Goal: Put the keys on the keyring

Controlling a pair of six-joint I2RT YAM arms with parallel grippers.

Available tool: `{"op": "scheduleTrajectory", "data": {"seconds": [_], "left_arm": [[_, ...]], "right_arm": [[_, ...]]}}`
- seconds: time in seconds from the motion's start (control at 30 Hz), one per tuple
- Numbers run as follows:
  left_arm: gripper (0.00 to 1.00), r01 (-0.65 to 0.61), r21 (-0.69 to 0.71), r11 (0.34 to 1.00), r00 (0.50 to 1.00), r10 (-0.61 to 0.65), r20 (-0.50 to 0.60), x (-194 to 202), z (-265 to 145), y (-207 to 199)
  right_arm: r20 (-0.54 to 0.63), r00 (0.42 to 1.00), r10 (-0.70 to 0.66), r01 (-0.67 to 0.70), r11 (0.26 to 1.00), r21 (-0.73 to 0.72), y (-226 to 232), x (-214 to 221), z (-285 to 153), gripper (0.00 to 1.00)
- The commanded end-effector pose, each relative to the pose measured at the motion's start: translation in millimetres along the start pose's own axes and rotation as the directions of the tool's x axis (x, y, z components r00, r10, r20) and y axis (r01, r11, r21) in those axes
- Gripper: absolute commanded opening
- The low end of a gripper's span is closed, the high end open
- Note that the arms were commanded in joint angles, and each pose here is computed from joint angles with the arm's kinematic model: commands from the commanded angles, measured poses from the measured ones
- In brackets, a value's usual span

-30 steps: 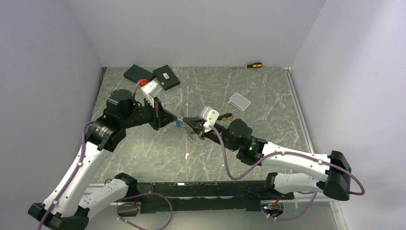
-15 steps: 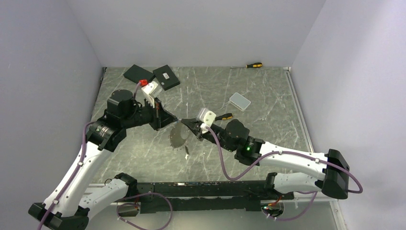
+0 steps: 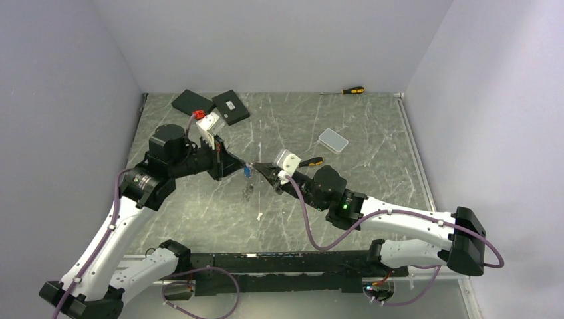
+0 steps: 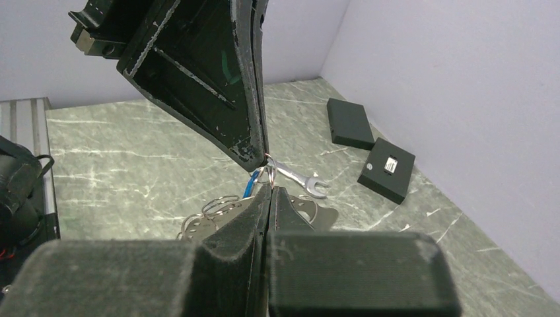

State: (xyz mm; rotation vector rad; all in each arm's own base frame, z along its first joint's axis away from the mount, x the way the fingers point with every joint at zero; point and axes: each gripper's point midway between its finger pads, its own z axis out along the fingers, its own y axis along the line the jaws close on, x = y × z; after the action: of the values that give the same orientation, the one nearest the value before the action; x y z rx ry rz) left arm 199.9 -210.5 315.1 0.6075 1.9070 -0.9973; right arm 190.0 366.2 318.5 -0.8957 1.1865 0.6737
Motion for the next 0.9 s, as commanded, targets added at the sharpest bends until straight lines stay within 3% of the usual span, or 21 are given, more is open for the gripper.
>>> {"op": "scheduleTrajectory", "data": {"seconds": [0.0, 0.87], "left_arm": [[0.00, -0.008, -0.007, 1.000, 1.000, 0.009, 0.023, -8.2, -3.7, -2.0], [0.00, -0.005, 0.015, 1.000, 1.000, 0.005, 0.028, -9.4, -4.9, -7.2]], "right_arm": [[0.161, 0.987, -0.004, -0.006, 0.998, 0.059, -16.7, -57.1, -1.9, 0.00], [0.154, 0.988, -0.009, 0.000, 0.998, 0.058, -15.6, -53.7, 0.1, 0.00]]}}
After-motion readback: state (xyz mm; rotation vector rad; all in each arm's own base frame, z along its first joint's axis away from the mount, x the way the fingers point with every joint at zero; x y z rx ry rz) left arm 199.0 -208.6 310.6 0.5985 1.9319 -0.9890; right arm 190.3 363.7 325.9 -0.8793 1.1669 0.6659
